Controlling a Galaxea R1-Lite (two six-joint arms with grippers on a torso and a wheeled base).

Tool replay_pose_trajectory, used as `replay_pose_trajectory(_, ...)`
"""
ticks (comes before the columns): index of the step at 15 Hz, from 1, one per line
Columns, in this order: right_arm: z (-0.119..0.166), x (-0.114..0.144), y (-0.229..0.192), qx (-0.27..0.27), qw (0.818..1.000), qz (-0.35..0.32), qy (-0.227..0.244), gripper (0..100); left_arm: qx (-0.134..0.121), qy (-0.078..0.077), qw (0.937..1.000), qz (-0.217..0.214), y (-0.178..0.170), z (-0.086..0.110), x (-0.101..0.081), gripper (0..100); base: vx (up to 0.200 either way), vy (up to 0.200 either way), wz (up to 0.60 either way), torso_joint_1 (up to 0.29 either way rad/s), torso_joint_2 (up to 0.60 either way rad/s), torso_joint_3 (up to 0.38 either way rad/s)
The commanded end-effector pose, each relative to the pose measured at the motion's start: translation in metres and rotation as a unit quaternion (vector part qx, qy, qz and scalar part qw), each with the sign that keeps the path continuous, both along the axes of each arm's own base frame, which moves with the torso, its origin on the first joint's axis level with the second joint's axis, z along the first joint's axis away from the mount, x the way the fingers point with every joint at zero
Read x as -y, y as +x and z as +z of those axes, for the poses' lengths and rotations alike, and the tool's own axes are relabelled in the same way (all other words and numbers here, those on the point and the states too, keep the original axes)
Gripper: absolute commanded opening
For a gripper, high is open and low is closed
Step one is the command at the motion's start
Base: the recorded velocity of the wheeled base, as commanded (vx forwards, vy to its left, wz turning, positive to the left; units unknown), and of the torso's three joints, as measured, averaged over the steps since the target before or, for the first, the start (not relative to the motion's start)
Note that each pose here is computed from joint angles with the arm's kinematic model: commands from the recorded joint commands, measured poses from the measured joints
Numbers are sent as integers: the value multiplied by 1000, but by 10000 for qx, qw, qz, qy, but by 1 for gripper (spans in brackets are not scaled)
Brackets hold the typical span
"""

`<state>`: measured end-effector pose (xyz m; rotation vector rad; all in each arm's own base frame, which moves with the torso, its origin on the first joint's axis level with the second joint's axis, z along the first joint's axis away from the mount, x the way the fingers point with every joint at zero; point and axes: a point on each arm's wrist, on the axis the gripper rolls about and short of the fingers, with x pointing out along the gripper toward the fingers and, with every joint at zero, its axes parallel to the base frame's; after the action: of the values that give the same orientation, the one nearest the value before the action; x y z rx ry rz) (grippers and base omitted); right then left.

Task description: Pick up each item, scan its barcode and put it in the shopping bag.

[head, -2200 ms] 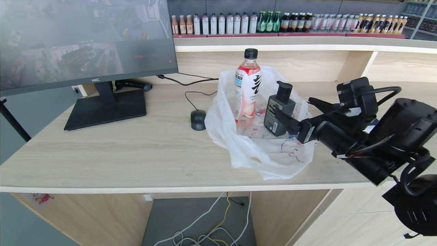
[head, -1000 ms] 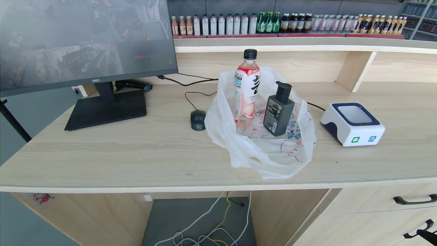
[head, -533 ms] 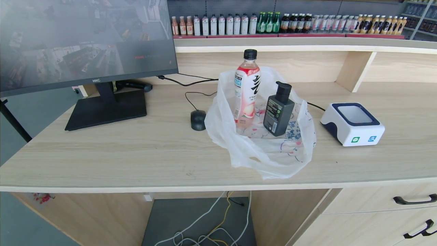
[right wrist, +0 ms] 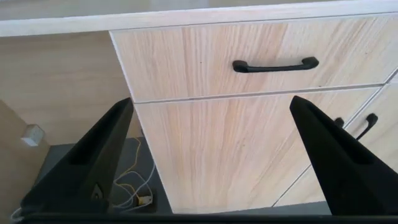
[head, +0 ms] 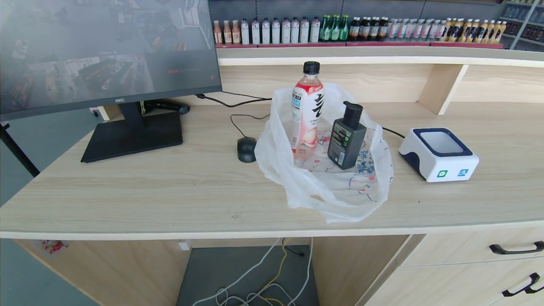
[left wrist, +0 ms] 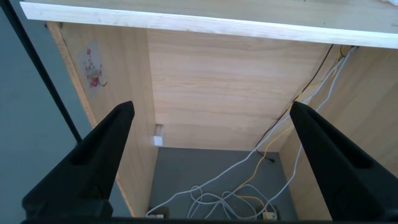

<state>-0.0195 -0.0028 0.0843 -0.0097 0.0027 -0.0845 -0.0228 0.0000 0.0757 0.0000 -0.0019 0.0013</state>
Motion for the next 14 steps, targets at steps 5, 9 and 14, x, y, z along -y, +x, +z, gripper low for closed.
replay_pose_trajectory(5,-8,-2,-3,7,9993,307,-235,100,6,-8,10000,1,0,0,0,100,0,0,0,0,0,0)
replay_pose_trajectory(9,-8,-2,-3,10,9994,307,-182,100,6,8,10000,1,0,0,0,100,-150,0,0,4,4,4)
replay_pose_trajectory(14,-8,-2,-3,10,9994,307,-174,100,6,-15,10000,1,0,0,0,100,0,0,0,0,0,0)
